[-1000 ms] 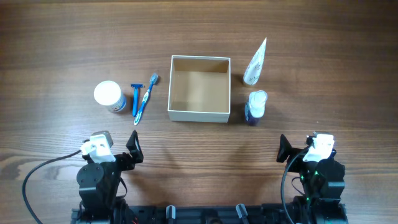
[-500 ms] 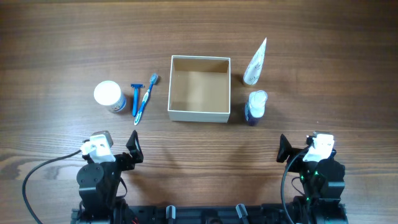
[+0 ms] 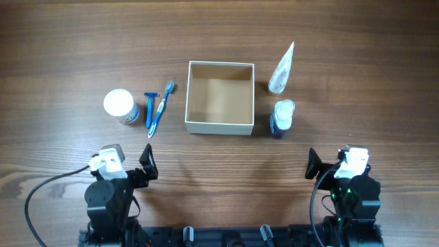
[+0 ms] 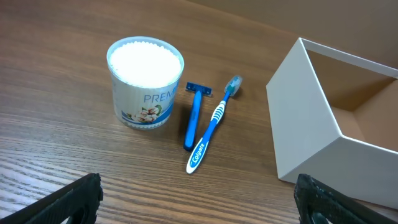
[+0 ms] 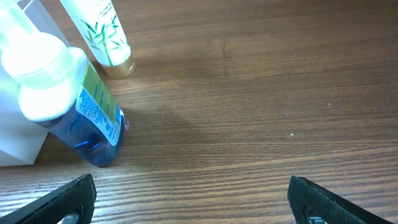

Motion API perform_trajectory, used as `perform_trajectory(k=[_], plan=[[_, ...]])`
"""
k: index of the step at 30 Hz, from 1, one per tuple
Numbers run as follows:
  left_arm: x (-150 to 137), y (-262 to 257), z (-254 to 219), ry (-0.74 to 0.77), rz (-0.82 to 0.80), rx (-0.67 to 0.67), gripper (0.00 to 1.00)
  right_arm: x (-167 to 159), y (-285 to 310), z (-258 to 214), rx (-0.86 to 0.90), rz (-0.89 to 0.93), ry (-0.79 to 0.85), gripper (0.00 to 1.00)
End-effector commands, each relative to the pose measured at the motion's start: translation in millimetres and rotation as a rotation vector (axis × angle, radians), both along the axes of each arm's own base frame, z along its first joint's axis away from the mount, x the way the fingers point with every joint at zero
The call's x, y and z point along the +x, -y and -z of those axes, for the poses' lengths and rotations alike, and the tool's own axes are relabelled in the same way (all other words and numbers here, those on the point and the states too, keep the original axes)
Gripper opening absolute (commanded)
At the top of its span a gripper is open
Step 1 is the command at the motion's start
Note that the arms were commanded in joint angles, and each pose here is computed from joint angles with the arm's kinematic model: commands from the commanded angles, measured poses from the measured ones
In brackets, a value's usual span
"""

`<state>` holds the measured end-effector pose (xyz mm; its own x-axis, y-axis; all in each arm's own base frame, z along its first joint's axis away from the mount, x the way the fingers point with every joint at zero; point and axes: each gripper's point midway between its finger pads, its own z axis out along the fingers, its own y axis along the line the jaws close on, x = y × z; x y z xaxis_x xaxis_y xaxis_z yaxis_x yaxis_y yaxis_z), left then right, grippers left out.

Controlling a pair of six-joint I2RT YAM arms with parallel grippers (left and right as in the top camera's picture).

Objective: Pack container

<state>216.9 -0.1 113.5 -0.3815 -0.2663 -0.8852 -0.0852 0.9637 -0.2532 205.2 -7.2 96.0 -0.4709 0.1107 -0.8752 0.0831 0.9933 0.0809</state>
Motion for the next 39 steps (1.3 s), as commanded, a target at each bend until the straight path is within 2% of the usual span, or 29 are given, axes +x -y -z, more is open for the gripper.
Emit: perform_trajectory(k=[1, 5, 7, 9, 11, 13, 15, 20, 24, 27, 29, 32, 34, 36, 39], plan=[[0.6, -0.2, -1.9, 0.012, -0.005, -0.006, 1.0, 0.7, -2.6, -0.8, 0.014, -0.01, 0.01, 1.0], [0.6, -0.2, -1.9, 0.012, -0.005, -0.006, 1.0, 5.7, 3.5, -11.2, -0.04, 0.002, 0.055, 1.0], [0.6, -0.2, -1.9, 0.012, -0.005, -0.006, 1.0, 16.2, -0.6, -36.6, 0.013, 0.001, 0.169, 1.0], [0.6, -0.2, -1.9, 0.012, -0.005, -0.006, 1.0, 23.1, -14.2, -61.3, 0.172, -0.025, 0.272, 1.0], [0.6, -0.2, -1.9, 0.012, -0.005, -0.006, 1.0, 26.8, -15.0, -81.6, 0.239, -0.015, 0.354, 1.0], [0.6, -0.2, -1.9, 0.012, -0.005, -0.006, 1.0, 27.1, -31.8, -101.7, 0.301, -0.109, 0.421, 1.0], [0.6, -0.2, -1.9, 0.012, -0.005, -0.006, 1.0, 23.3, -52.5, -121.4, 0.262, -0.258, 0.485, 1.0], [0.6, -0.2, -1.9, 0.012, -0.005, -0.006, 1.0, 26.3, -53.2, -180.5, 0.206, -0.279, 0.512, 1.0], [0.6, -0.2, -2.0, 0.013, -0.005, -0.006, 1.0, 53.8, -45.0, -222.1, 0.153, -0.238, 0.423, 1.0], [0.6, -0.2, -1.9, 0.012, -0.005, -0.006, 1.0, 97.5, -41.0, -242.0, 0.157, -0.209, 0.217, 1.0], [0.6, -0.2, -1.9, 0.012, -0.005, -0.006, 1.0, 114.1, -45.5, -243.3, 0.162, -0.237, 0.12, 1.0], [0.6, -0.2, -1.9, 0.012, -0.006, -0.006, 1.0, 136.2, -65.4, -227.2, 0.328, -0.285, -0.056, 1.0], [0.6, -0.2, -1.9, 0.012, -0.005, -0.006, 1.0, 149.2, -81.2, -219.5, 0.345, -0.394, -0.07, 1.0], [0.6, -0.2, -1.9, 0.012, -0.005, -0.006, 1.0, 159.8, -82.9, -214.0, 0.412, -0.364, -0.102, 1.0], [0.6, -0.2, -1.9, 0.012, -0.005, -0.006, 1.0, 173.9, -86.1, -218.2, 0.418, -0.327, -0.117, 1.0]])
